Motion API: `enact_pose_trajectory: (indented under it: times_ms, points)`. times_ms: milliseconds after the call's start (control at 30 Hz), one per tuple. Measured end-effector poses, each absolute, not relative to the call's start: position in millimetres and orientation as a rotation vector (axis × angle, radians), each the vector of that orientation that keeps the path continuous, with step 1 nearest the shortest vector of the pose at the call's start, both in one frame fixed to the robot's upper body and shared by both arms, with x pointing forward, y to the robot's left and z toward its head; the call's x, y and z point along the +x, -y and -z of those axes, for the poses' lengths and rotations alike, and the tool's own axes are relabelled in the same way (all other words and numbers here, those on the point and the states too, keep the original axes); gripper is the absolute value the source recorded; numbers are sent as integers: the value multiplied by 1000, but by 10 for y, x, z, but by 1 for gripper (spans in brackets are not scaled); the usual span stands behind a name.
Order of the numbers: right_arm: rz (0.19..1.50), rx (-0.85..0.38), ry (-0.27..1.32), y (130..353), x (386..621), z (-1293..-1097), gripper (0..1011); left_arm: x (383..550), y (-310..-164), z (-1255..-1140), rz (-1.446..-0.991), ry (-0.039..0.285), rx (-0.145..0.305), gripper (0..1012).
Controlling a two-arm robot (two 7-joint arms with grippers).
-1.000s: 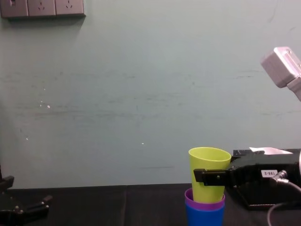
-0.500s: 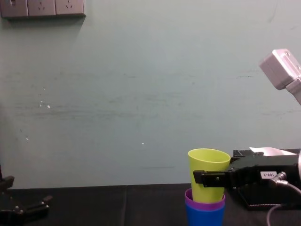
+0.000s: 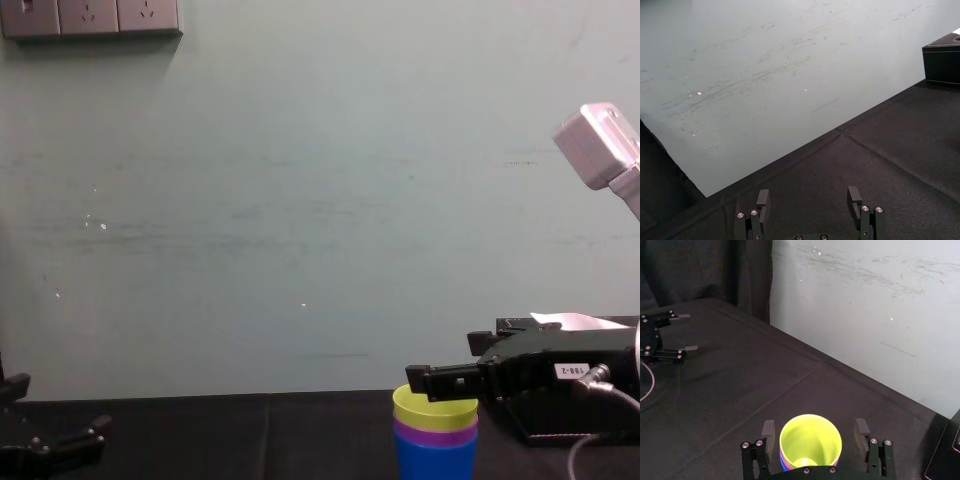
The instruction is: Stack the three plastic cups sequentially using one hand.
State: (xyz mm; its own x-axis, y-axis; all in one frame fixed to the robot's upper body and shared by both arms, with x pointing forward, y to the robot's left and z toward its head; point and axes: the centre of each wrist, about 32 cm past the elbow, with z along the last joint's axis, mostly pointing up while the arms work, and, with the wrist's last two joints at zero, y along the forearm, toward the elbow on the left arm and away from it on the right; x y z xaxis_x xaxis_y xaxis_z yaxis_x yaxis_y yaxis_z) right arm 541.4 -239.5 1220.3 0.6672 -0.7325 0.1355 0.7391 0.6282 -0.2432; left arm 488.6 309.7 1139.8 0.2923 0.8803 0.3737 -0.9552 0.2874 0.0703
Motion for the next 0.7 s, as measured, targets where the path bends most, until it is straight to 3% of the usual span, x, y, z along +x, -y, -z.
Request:
enact_pose_trajectory:
  times_ms: [700]
  points:
    - [874, -271, 39, 2452, 5355, -12198, 1003, 4886, -3097, -11398, -1248, 285, 304, 1010]
